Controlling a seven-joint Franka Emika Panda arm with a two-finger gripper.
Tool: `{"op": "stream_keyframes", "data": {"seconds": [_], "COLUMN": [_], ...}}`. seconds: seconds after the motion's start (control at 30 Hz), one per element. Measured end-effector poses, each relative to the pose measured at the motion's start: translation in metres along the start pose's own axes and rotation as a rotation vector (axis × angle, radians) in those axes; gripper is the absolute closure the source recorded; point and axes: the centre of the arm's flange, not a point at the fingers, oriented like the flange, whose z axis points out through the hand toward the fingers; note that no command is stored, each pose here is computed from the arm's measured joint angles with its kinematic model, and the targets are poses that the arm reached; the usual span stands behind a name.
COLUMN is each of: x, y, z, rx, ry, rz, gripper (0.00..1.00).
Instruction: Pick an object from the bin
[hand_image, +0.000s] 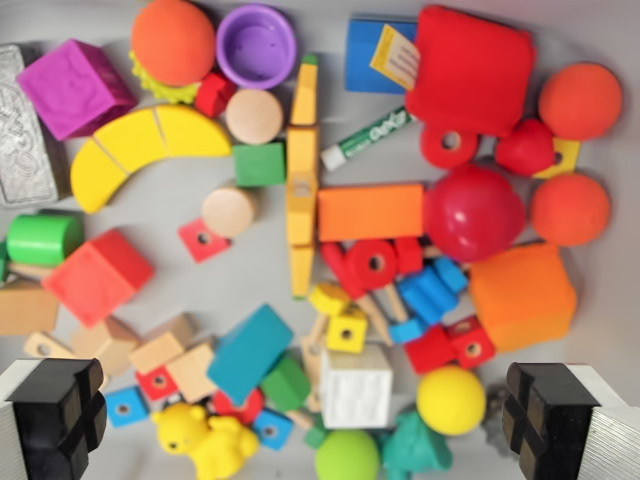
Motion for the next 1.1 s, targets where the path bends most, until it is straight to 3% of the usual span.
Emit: {"op": "stream_keyframes", "data": {"seconds": [0.57, 0.8, 1.1], "x": [0.000, -0.002, -0.005], "y": [0.000, -0.002, -0.008], "z": [0.001, 0.005, 0.013], "rx": [-0.0008, -0.0036, -0.0033], "ry": [-0.0008, -0.0037, -0.0037], "rz": [0.004, 0.025, 0.068], "gripper": [0.00, 0.00, 0.00]}}
